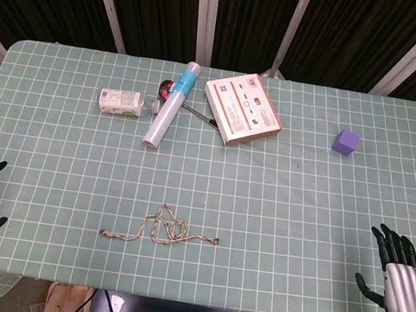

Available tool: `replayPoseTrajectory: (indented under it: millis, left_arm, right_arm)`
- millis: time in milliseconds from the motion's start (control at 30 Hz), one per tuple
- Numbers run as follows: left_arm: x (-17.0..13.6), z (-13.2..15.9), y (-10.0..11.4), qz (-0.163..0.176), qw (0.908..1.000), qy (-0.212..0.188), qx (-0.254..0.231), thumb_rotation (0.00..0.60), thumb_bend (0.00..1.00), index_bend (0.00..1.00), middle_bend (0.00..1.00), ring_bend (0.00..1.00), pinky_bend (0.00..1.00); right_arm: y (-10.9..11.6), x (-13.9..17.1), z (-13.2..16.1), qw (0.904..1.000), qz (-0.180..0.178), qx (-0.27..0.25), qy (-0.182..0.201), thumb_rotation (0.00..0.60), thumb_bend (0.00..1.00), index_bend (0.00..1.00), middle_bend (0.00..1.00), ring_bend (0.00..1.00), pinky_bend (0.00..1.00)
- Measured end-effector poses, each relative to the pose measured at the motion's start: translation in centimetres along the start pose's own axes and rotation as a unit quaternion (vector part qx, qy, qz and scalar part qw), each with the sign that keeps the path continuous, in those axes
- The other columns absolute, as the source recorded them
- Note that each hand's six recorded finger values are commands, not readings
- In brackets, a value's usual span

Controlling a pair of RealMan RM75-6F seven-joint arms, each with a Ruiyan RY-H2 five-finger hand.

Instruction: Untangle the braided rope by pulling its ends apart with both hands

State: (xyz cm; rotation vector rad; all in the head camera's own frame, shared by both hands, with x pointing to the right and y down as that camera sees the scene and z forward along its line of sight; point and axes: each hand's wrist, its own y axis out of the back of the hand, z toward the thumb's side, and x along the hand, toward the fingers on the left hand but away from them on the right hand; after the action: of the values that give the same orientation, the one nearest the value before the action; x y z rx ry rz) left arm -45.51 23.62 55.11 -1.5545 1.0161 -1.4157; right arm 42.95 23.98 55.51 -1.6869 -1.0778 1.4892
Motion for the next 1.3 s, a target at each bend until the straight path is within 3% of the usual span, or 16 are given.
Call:
replayPoseTrajectory:
  millis: [300, 567, 733, 1000, 1300]
  left_arm:
    - [-0.1, 0.1, 0.1, 0.002, 1.0, -0.002, -0.001, 0.6, 0.0, 0.0, 0.0, 0.0, 0.0]
    - [0.0, 0.2, 0.1, 0.002, 1.0, -0.004, -0.005, 0.6, 0.0, 0.0, 0.0, 0.0, 0.0]
    - [0.0, 0.2, 0.3, 0.006, 1.0, -0.004, -0.006, 0.6, 0.0, 0.0, 0.0, 0.0, 0.0]
    - [0.2, 0.4, 0.0, 0.003, 1.0, -0.008, -0.002, 0.6, 0.0, 0.0, 0.0, 0.0, 0.0]
    - [0.4, 0.4, 0.0, 0.001, 1.0, -0.009, -0.003, 0.6, 0.0, 0.0, 0.0, 0.0, 0.0]
  right_arm:
    - [0.0, 0.2, 0.4, 1.0, 0.001, -0.005, 0.006, 0.6, 0.34, 0.0, 0.0, 0.0, 0.0]
    - [-0.4, -0.3, 2.9, 0.9981, 0.008, -0.038, 0.048, 0.6, 0.34, 0.01, 0.0, 0.0, 0.0]
    - [-1.2, -1.5, 5.6, 0.9938, 0.028, -0.071, 0.08, 0.6, 0.34, 0.16, 0.0, 0.0, 0.0]
    - [-3.4, -4.3, 11.5, 0.9821, 0.077, -0.1, 0.14, 0.6, 0.34, 0.4, 0.11, 0.0, 0.0]
    - [-7.6, -5.9, 18.1, 0.9689, 0.118, -0.132, 0.173, 0.6, 0.34, 0.47, 0.14, 0.0, 0.0]
